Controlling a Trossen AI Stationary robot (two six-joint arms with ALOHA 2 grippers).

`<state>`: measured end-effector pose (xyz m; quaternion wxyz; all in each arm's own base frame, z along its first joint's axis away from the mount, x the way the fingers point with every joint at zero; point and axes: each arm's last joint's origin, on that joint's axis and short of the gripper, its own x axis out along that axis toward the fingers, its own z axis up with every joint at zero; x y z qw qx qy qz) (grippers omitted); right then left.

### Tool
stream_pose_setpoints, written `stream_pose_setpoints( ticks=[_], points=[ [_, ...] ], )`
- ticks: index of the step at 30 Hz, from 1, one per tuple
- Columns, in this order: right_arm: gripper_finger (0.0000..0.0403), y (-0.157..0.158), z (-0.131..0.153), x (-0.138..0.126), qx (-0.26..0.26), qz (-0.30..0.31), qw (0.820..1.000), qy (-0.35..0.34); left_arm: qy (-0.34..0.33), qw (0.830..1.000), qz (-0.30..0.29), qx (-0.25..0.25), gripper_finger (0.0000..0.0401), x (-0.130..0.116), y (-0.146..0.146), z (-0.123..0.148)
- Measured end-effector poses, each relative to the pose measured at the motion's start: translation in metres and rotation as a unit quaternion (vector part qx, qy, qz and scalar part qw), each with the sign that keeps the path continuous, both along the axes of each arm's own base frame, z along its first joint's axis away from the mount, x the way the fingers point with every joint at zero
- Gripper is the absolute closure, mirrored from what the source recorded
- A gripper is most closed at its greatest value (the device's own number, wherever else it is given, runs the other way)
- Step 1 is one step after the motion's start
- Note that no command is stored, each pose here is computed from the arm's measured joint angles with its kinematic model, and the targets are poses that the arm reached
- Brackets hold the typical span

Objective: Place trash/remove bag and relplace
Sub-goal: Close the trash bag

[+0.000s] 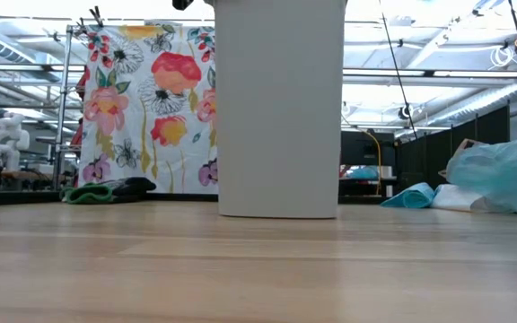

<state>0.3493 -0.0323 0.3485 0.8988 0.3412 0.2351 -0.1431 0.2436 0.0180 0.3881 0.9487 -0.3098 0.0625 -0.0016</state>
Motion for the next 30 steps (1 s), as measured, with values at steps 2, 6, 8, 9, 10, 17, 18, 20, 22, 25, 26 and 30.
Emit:
stream_pose_setpoints(
  ticks=[2,6,8,9,10,17,18,20,22,25,26,30],
  points=[
    [0.031,0.0,0.0,0.0,0.002,-0.001,1.0,0.0,-0.003,1.0,-0.001,0.002,0.0401,-0.002,0.0,0.002],
    [0.031,0.0,0.0,0.0,0.002,-0.002,1.0,0.0,-0.019,1.0,-0.007,0.019,0.0401,-0.009,-0.001,0.007],
    [0.031,0.0,0.0,0.0,0.002,-0.002,1.0,0.0,-0.023,0.999,-0.013,0.028,0.0401,-0.011,-0.002,0.009],
    [0.031,0.0,0.0,0.0,0.003,-0.002,1.0,0.0,-0.023,0.999,-0.018,0.029,0.0399,-0.011,-0.002,0.009],
    [0.031,0.0,0.0,0.0,0.003,-0.002,1.0,0.0,-0.024,0.999,-0.023,0.029,0.0396,-0.011,-0.002,0.009],
    [0.031,0.0,0.0,0.0,0.0,0.0,1.0,0.0,-0.048,0.998,-0.026,0.036,0.035,-0.01,-0.002,0.013],
    [0.031,0.0,0.0,0.0,0.0,0.0,1.0,0.0,-0.047,0.998,-0.021,0.036,0.0341,-0.01,-0.002,0.013],
    [0.031,0.0,0.0,0.0,-0.001,0.0,1.0,0.0,-0.047,0.998,-0.017,0.037,0.0323,-0.01,-0.002,0.013],
    [0.031,0.0,0.0,0.0,-0.001,0.0,1.0,0.0,-0.047,0.998,-0.016,0.04,0.0307,-0.01,-0.002,0.013],
    [0.031,0.0,0.0,0.0,-0.001,0.0,1.0,0.0,-0.044,0.998,-0.021,0.039,0.029,-0.01,-0.002,0.013],
    [0.031,0.0,0.0,0.0,-0.001,0.0,1.0,0.0,-0.043,0.998,-0.021,0.031,0.0288,-0.01,-0.002,0.012],
    [0.031,0.0,0.0,0.0,-0.001,0.0,1.0,0.0,-0.044,0.998,-0.023,0.034,0.0286,-0.01,-0.002,0.012]
  ],
)
